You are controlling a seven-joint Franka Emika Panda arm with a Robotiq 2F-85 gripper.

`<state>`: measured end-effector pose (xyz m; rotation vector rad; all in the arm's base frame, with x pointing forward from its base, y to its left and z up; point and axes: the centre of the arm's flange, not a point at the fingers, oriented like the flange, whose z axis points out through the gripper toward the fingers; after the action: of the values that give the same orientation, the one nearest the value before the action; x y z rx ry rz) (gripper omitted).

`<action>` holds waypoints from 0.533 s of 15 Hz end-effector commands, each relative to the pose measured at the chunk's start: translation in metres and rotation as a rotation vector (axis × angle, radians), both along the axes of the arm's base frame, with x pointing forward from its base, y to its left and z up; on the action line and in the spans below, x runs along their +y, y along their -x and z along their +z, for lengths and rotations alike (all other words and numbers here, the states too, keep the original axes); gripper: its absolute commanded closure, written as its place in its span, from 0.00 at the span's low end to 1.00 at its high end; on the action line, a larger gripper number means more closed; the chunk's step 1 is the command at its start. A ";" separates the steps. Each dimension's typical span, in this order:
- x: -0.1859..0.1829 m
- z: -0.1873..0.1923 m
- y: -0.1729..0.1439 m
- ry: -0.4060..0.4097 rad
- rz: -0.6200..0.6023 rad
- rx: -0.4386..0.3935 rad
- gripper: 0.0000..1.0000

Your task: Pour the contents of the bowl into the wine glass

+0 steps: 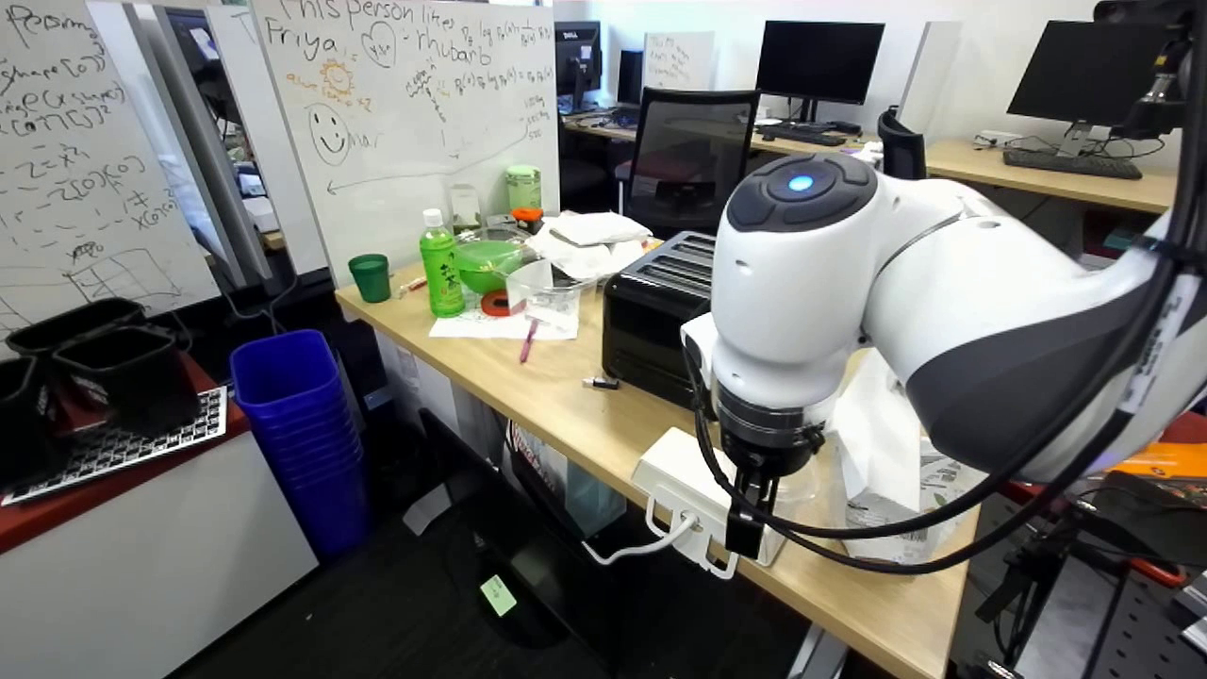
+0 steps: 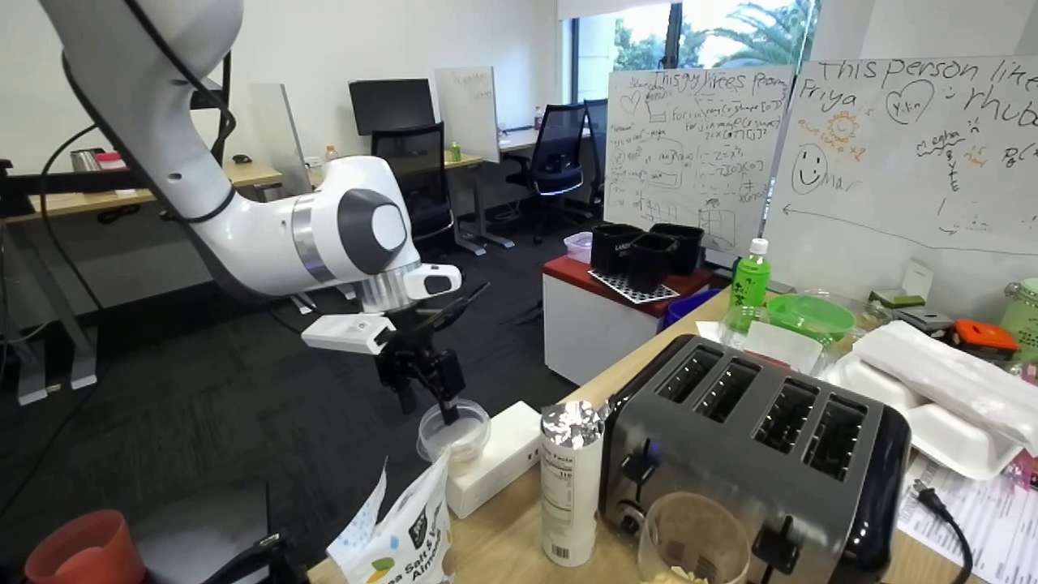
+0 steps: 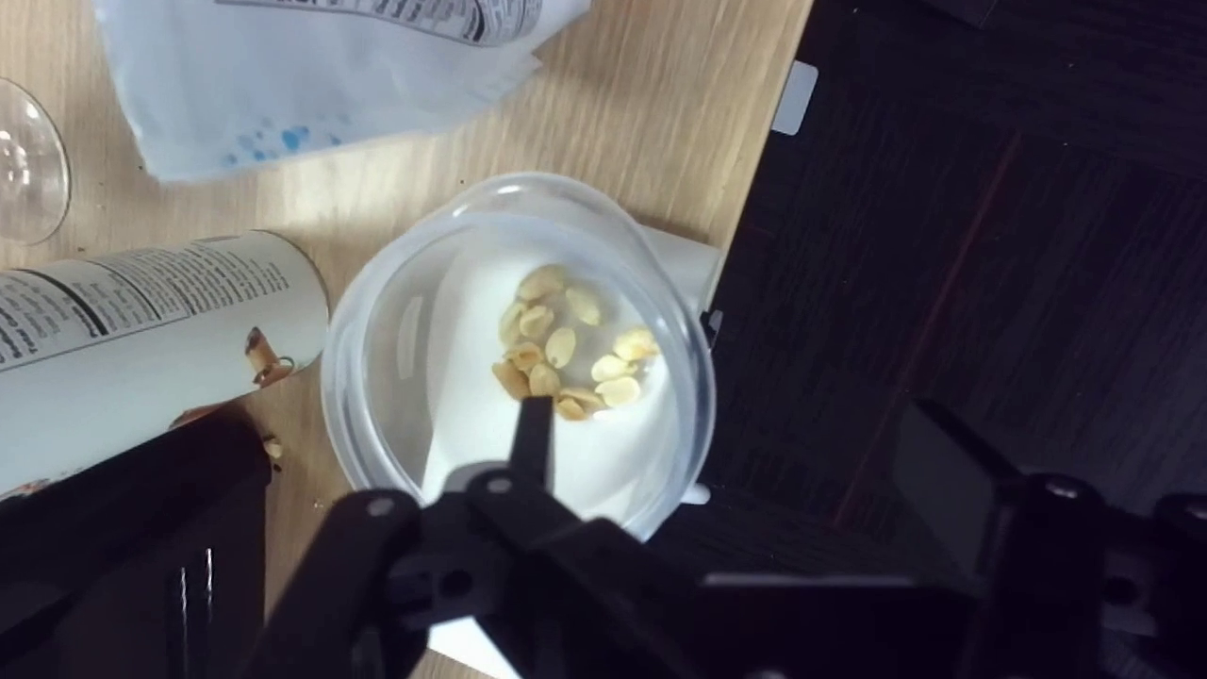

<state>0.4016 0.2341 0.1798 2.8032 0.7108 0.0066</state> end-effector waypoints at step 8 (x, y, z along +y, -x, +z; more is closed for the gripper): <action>-0.007 -0.018 -0.011 0.045 -0.010 -0.041 0.88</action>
<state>0.4078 0.2284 0.1652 2.7633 0.6968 0.0131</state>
